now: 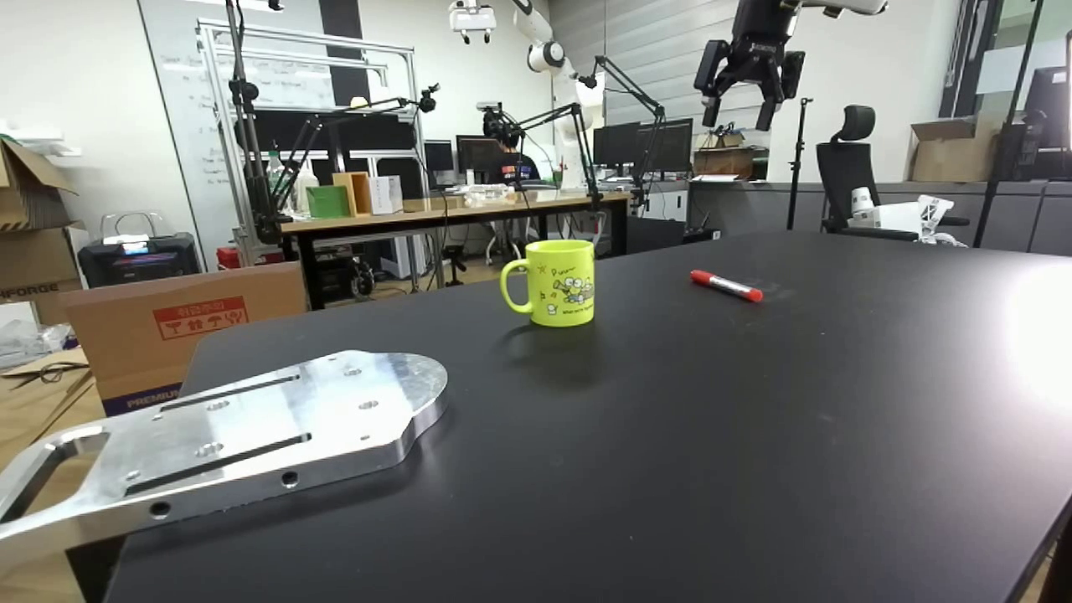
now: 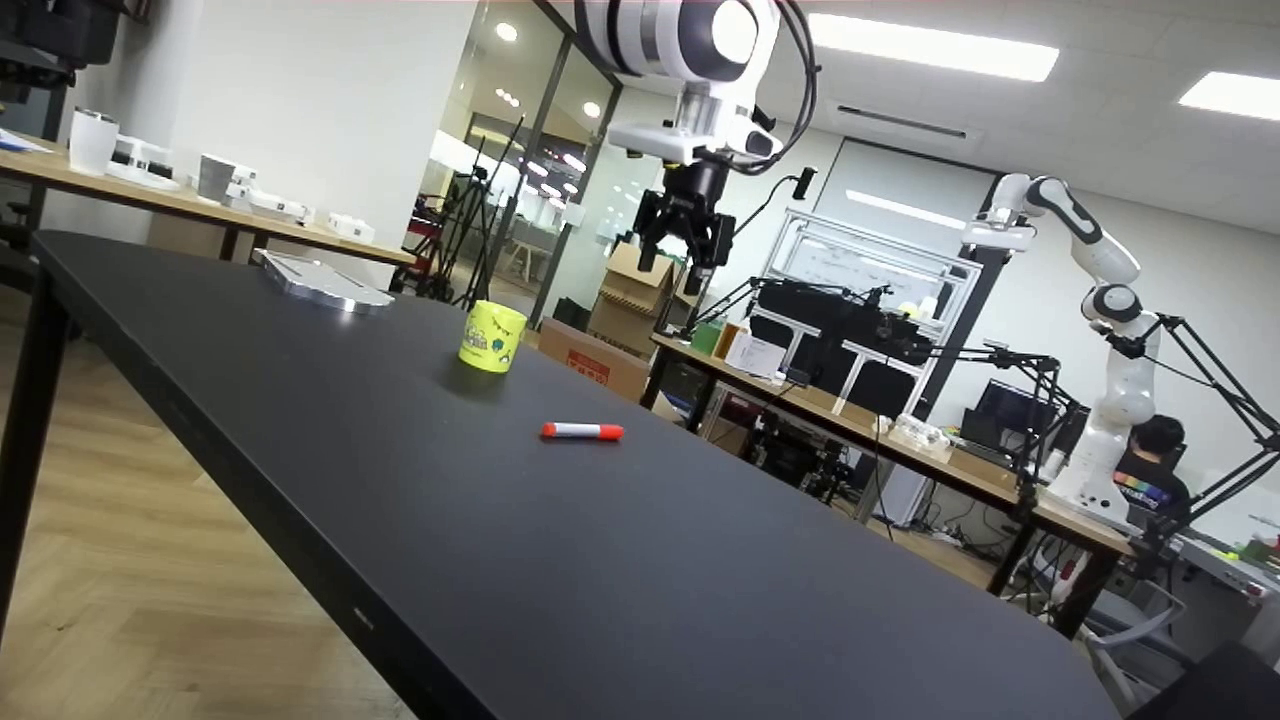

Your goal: Place the orange marker inside the yellow mug

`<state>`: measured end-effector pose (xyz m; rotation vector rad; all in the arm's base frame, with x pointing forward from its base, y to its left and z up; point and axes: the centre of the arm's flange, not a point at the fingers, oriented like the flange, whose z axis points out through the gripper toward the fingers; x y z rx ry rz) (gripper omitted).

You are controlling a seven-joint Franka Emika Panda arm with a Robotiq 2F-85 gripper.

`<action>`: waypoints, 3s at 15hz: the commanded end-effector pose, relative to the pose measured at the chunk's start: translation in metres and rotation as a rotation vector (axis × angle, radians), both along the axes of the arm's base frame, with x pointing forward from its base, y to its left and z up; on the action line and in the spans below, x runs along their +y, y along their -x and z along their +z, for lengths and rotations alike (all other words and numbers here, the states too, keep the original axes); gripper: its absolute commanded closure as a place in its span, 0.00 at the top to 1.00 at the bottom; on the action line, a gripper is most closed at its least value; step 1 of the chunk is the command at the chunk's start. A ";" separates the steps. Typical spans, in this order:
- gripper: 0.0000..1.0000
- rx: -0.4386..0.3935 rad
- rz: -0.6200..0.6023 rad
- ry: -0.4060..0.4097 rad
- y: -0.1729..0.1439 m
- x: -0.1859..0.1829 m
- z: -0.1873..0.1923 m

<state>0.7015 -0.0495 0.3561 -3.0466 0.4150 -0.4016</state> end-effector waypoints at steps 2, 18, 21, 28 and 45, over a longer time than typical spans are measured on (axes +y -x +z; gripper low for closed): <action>1.00 0.057 -0.033 -0.034 -0.003 0.002 -0.038; 1.00 0.115 -0.014 -0.026 0.030 0.009 -0.120; 1.00 0.117 -0.013 -0.026 0.030 0.009 -0.120; 1.00 0.094 -0.012 -0.060 0.024 0.015 -0.158; 0.25 0.176 -0.166 -0.019 0.009 0.018 -0.220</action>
